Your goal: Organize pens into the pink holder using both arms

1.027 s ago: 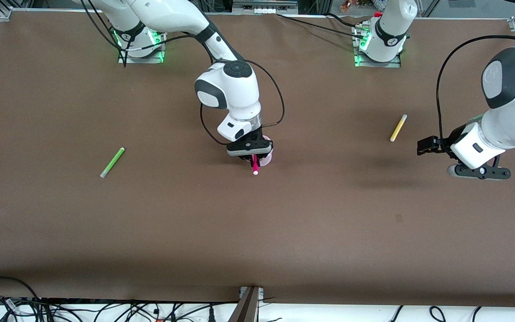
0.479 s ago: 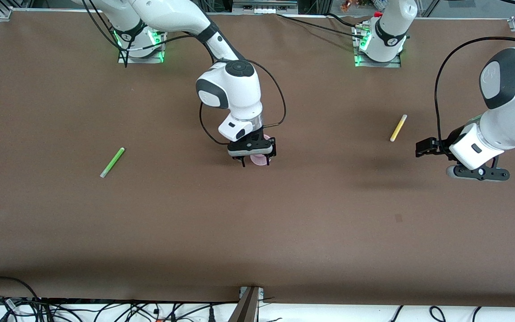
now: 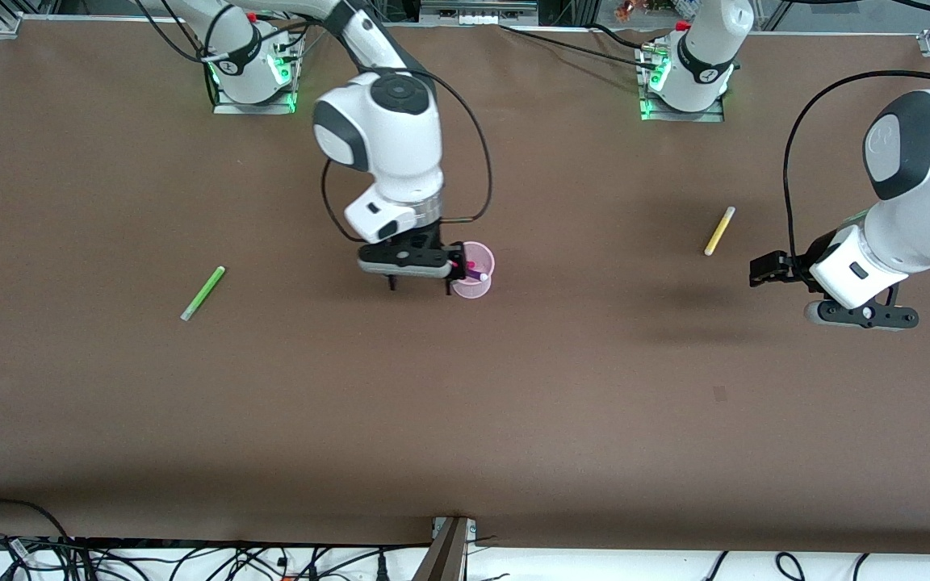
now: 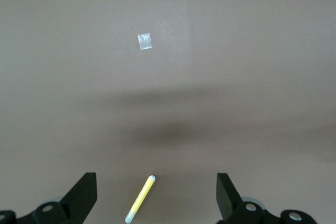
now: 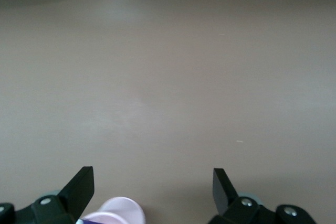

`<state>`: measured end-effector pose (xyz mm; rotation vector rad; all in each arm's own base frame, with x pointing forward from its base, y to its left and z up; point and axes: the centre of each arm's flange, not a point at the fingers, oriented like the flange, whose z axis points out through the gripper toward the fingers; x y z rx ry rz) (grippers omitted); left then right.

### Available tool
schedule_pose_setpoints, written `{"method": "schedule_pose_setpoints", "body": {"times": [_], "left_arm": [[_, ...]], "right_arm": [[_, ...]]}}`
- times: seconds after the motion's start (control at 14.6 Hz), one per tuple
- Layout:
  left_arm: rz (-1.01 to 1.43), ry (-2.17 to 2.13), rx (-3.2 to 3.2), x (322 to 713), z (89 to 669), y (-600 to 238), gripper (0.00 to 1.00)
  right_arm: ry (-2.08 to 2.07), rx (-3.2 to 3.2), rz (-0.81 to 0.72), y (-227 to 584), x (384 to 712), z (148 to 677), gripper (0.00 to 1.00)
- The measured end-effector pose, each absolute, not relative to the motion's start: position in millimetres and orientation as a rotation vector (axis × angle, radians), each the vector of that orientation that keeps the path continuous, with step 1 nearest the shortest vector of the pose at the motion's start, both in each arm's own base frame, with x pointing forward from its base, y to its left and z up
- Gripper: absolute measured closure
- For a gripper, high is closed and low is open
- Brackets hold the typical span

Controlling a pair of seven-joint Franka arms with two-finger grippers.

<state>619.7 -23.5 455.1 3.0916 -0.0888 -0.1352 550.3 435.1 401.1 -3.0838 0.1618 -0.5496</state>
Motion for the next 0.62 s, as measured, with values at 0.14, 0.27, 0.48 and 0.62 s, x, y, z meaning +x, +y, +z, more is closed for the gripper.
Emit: {"method": "schedule_pose_setpoints", "body": {"times": [0.14,0.27,0.48,0.62], "left_arm": [[-0.126,-0.091,3.092,620,456,-23,0.00],[-0.108,-0.105,3.105,622,457,-22,0.00],[-0.065,-0.124,3.141,625,460,-19,0.00],[0.009,-0.123,3.144,630,471,-19,0.00]], "right_arm": [[0.217,-3.100,-0.429,391,567,432,0.00],[0.272,-3.109,-0.312,337,578,470,0.00],[0.249,-3.090,-0.113,248,575,533,0.00],[0.192,-3.099,-0.027,194,565,565,0.00]]}}
